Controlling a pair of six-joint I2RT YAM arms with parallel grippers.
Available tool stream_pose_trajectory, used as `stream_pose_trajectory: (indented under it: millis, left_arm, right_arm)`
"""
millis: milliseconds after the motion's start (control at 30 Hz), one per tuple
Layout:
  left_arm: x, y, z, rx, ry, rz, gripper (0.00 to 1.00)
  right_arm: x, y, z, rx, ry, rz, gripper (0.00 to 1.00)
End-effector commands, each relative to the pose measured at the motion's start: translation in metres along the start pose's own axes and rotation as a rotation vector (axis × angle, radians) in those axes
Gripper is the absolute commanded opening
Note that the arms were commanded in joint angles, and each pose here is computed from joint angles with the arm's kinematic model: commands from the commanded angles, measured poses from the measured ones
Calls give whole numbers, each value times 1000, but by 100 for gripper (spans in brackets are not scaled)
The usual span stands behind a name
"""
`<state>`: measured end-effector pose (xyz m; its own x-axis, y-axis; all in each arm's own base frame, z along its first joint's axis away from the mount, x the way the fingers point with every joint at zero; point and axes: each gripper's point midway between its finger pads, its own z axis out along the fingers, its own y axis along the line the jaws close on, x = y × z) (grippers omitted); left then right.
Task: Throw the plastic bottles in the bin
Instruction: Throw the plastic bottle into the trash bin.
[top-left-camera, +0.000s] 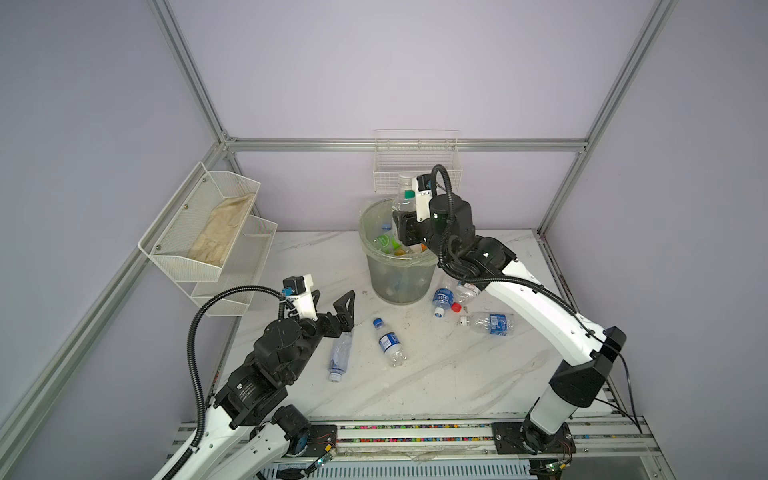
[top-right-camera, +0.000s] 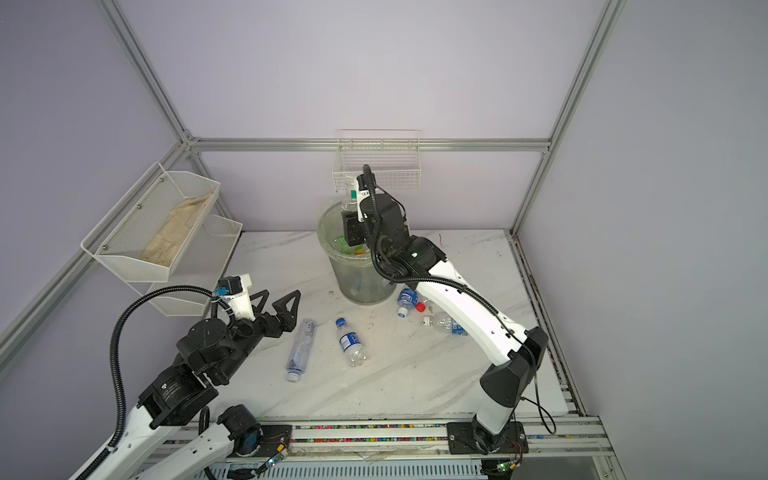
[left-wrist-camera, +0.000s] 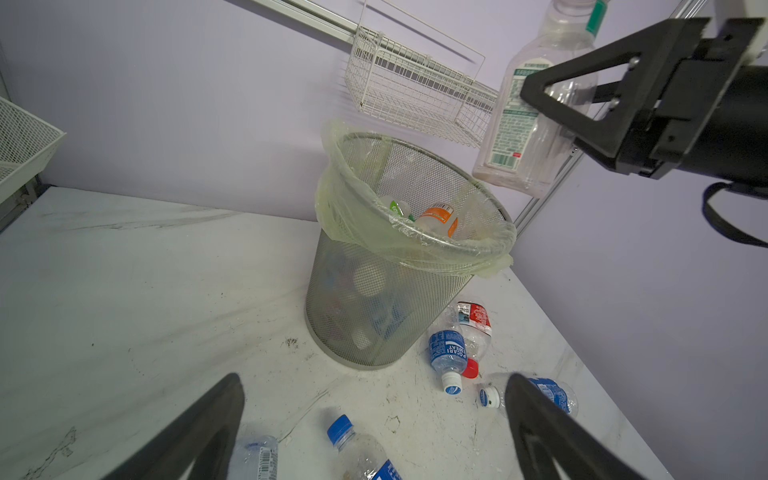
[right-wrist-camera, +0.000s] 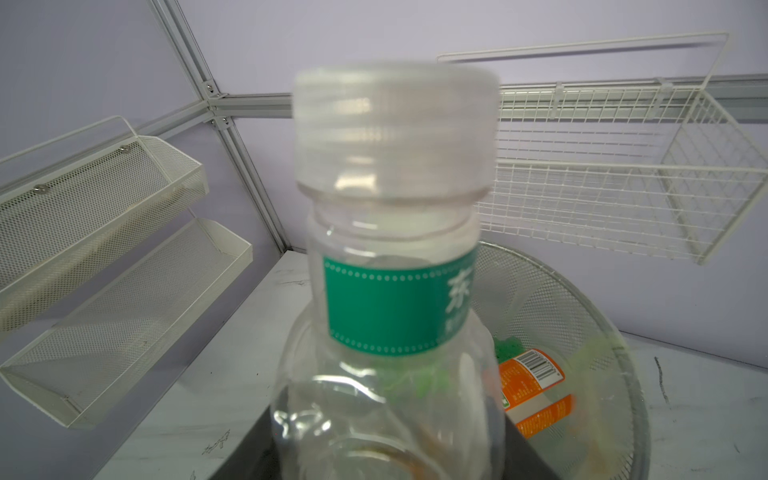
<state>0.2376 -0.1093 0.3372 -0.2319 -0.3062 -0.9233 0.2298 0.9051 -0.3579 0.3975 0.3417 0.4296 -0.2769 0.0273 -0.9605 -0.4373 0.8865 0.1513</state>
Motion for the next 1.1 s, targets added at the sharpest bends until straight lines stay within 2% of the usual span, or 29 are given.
stream_pose_trajectory:
  millis: [0, 33, 67, 100, 133, 433, 733, 1067]
  left_arm:
    - [8, 2, 1, 0, 15, -8, 96]
    - [7, 3, 0, -1, 12, -9, 96]
    - [7, 3, -1, -2, 13, -9, 96]
    - [6, 3, -2, -2, 11, -9, 96]
    - [6, 3, -2, -2, 12, -8, 96]
    - [8, 7, -3, -17, 14, -3, 96]
    - [17, 4, 6, -18, 54, -1, 96]
    - [54, 0, 33, -37, 211, -1, 99]
  right_arm:
    - [-3, -7, 14, 53, 22, -34, 49]
    - [-4, -8, 19, 61, 37, -35, 67]
    - [-3, -9, 24, 80, 60, -35, 76]
    - [-4, -9, 25, 93, 78, -36, 92]
    - [-10, -10, 23, 104, 79, -30, 97]
    - [-41, -18, -37, 61, -54, 30, 97]
    - [-35, -32, -65, 79, -61, 39, 97]
    - [-22, -54, -83, 151, -61, 101, 97]
